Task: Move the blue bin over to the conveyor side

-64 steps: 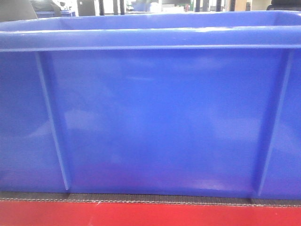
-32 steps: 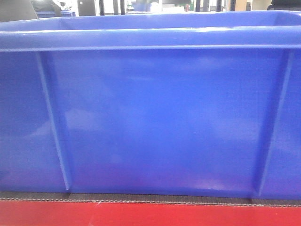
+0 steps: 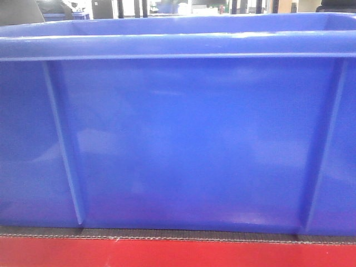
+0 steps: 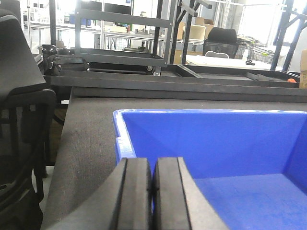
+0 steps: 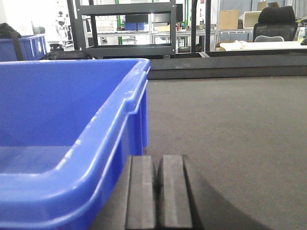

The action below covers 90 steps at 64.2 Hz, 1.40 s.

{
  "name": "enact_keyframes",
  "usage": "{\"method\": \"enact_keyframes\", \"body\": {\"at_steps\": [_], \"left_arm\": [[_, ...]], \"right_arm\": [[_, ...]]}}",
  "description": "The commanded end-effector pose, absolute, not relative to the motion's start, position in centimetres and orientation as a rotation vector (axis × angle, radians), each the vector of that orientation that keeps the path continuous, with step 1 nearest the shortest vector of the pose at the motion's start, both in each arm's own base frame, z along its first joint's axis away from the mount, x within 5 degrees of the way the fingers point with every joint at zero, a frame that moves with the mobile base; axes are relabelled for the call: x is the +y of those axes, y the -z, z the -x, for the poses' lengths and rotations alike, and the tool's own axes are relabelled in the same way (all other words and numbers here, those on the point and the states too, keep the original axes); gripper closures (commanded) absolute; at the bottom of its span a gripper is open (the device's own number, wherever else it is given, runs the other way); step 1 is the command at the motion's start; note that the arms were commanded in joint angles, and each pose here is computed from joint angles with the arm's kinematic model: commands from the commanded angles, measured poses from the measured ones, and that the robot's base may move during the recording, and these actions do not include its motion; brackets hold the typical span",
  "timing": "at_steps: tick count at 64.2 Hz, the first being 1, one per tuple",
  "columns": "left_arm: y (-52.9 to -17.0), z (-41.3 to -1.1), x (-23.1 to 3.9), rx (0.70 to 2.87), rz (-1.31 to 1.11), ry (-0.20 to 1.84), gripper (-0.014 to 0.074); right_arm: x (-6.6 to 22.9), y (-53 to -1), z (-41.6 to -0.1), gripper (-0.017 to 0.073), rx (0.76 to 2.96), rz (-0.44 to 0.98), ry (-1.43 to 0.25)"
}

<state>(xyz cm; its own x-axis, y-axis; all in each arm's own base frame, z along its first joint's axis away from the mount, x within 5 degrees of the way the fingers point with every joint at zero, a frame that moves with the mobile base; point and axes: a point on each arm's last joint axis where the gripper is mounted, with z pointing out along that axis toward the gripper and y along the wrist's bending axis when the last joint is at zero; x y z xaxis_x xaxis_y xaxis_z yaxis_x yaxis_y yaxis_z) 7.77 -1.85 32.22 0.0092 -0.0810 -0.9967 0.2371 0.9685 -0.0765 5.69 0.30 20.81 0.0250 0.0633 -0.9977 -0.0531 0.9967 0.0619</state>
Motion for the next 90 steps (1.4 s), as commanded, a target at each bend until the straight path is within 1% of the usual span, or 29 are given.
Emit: {"method": "enact_keyframes", "body": {"at_steps": [1, 74, 81, 90], "left_arm": [[-32.4, -7.6, -1.9, 1.520, -0.128, 0.262, 0.0601], [-32.4, -7.7, -1.9, 1.522, -0.128, 0.262, 0.0601], [-32.1, -7.3, -1.4, 1.541, -0.130, 0.186, 0.0601], [-30.2, -6.5, -0.7, 1.536, -0.147, 0.037, 0.0601]], "right_arm": [[0.3, -21.0, -5.6, 0.0648, 1.519, -0.004, -0.076], [0.3, -21.0, -5.6, 0.0648, 1.521, 0.012, -0.060], [0.3, -21.0, -5.6, 0.0648, 1.521, 0.012, -0.060], [0.3, -21.0, -5.6, 0.0648, 1.521, 0.012, -0.060]]}}
